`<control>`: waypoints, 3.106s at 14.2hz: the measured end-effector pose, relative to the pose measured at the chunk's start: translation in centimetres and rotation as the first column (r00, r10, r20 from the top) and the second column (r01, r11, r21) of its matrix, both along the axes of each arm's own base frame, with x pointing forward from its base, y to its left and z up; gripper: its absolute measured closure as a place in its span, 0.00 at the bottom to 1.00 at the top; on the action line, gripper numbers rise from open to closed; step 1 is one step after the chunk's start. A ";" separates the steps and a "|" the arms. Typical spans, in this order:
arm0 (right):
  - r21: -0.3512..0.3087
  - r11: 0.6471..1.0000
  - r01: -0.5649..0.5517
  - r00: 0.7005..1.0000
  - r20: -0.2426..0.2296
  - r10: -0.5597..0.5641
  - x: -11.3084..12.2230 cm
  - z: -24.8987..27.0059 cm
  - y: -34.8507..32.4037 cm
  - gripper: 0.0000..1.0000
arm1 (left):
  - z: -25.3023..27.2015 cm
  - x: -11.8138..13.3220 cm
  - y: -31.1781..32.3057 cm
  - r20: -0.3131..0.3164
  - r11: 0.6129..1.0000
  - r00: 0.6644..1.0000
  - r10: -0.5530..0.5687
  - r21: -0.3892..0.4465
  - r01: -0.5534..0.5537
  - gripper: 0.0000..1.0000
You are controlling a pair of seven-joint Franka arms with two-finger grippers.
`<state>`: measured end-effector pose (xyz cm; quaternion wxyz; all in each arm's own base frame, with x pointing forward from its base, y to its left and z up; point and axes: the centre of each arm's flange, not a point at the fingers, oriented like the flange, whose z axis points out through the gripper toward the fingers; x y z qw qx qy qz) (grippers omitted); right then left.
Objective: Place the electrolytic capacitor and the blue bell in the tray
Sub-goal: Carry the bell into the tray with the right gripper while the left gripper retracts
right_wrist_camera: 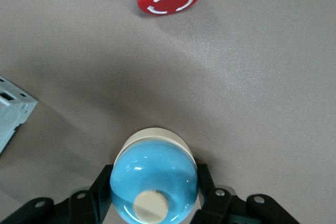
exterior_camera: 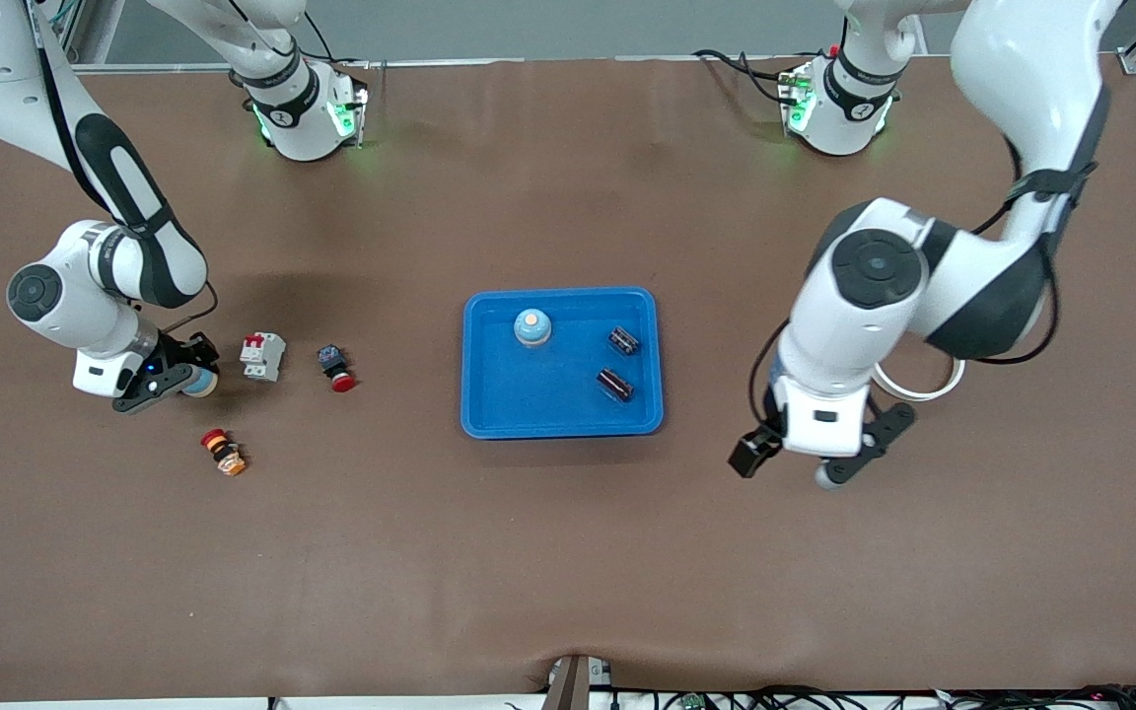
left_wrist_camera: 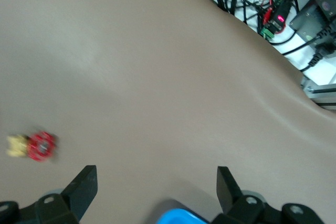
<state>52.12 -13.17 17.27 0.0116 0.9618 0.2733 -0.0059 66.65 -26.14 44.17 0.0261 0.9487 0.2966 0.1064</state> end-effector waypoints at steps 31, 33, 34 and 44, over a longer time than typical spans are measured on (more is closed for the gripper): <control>0.082 0.802 0.592 0.804 0.005 -0.594 1.3 9.0 52.5 0.33 | 19.8 -11.8 21.7 -0.260 0.790 0.770 -0.583 0.038 0.612 0.00; 0.086 0.800 0.593 0.803 0.006 -0.596 0.9 7.5 53.7 0.33 | 20.0 -13.0 21.1 -0.265 0.783 0.762 -0.592 0.037 0.621 0.00; 0.090 0.800 0.593 0.803 0.008 -0.596 0.9 6.9 53.8 0.33 | 20.0 -13.7 20.9 -0.265 0.781 0.759 -0.595 0.032 0.624 0.00; 0.096 0.819 0.566 0.822 0.012 -0.569 -0.5 1.6 55.7 0.33 | 19.6 -14.9 20.0 -0.266 0.762 0.736 -0.623 0.010 0.648 0.00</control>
